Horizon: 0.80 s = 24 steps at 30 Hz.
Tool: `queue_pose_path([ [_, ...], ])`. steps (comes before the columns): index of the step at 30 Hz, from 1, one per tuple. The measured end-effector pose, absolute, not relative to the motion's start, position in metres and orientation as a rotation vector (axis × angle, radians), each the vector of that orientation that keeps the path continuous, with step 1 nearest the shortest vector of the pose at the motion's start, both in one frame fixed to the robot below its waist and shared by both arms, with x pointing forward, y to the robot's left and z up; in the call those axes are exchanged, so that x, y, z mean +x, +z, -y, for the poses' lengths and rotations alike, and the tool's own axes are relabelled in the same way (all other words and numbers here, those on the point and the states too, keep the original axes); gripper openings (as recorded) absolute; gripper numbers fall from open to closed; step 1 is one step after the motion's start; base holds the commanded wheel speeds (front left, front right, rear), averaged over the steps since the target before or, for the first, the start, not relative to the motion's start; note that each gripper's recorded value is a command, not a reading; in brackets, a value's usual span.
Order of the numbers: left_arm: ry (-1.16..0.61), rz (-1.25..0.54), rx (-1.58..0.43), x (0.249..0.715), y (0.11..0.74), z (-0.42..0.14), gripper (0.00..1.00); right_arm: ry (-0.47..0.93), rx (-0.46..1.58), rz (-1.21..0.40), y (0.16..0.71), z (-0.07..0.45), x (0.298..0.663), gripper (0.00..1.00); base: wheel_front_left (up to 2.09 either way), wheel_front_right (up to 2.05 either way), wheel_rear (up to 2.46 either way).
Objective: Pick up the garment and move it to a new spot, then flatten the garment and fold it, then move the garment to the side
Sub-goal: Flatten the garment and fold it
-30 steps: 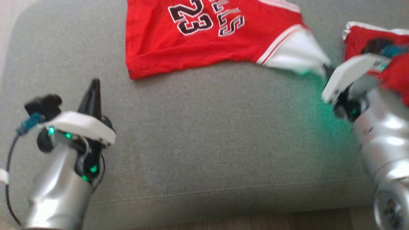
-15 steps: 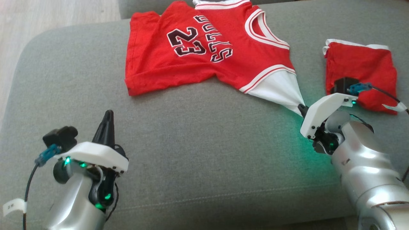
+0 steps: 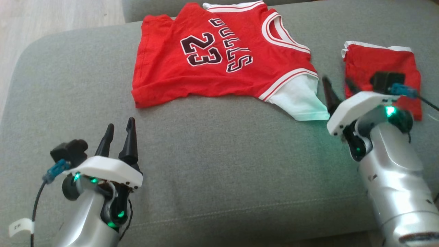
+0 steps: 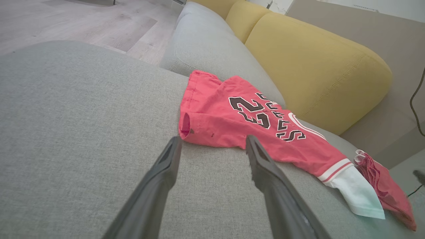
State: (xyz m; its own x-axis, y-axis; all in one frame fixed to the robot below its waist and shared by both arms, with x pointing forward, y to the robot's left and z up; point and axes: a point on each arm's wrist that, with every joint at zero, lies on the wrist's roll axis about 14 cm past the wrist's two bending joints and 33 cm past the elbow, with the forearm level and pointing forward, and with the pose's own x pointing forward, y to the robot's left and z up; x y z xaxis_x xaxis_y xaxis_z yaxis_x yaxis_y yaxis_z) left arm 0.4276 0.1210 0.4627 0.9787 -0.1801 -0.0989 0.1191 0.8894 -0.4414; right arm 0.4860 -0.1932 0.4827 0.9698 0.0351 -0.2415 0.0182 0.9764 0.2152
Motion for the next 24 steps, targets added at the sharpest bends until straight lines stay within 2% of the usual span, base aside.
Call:
queue_pose_path([
  [3,-0.148,-0.147,-0.449,0.428,0.459,-0.120,1.00,0.017,0.221,-0.085,0.512,0.192,0.489,1.00,0.00,0.00,0.00],
  [6,-0.154,-0.170,-0.444,0.430,0.450,-0.117,1.00,0.017,0.249,-0.012,0.515,0.193,0.477,1.00,0.00,0.00,0.00],
  [12,-0.165,-0.260,-0.360,0.452,0.424,-0.114,1.00,0.047,0.321,0.022,0.503,0.183,0.445,1.00,0.00,0.00,0.00],
  [18,-0.196,-0.268,-0.227,0.497,0.418,-0.113,1.00,0.011,0.316,0.061,0.511,0.199,0.440,1.00,0.00,0.00,0.00],
  [24,-0.226,-0.359,-0.152,0.506,0.389,-0.105,1.00,-0.046,0.328,0.028,0.495,0.215,0.428,1.00,0.00,0.00,0.00],
])
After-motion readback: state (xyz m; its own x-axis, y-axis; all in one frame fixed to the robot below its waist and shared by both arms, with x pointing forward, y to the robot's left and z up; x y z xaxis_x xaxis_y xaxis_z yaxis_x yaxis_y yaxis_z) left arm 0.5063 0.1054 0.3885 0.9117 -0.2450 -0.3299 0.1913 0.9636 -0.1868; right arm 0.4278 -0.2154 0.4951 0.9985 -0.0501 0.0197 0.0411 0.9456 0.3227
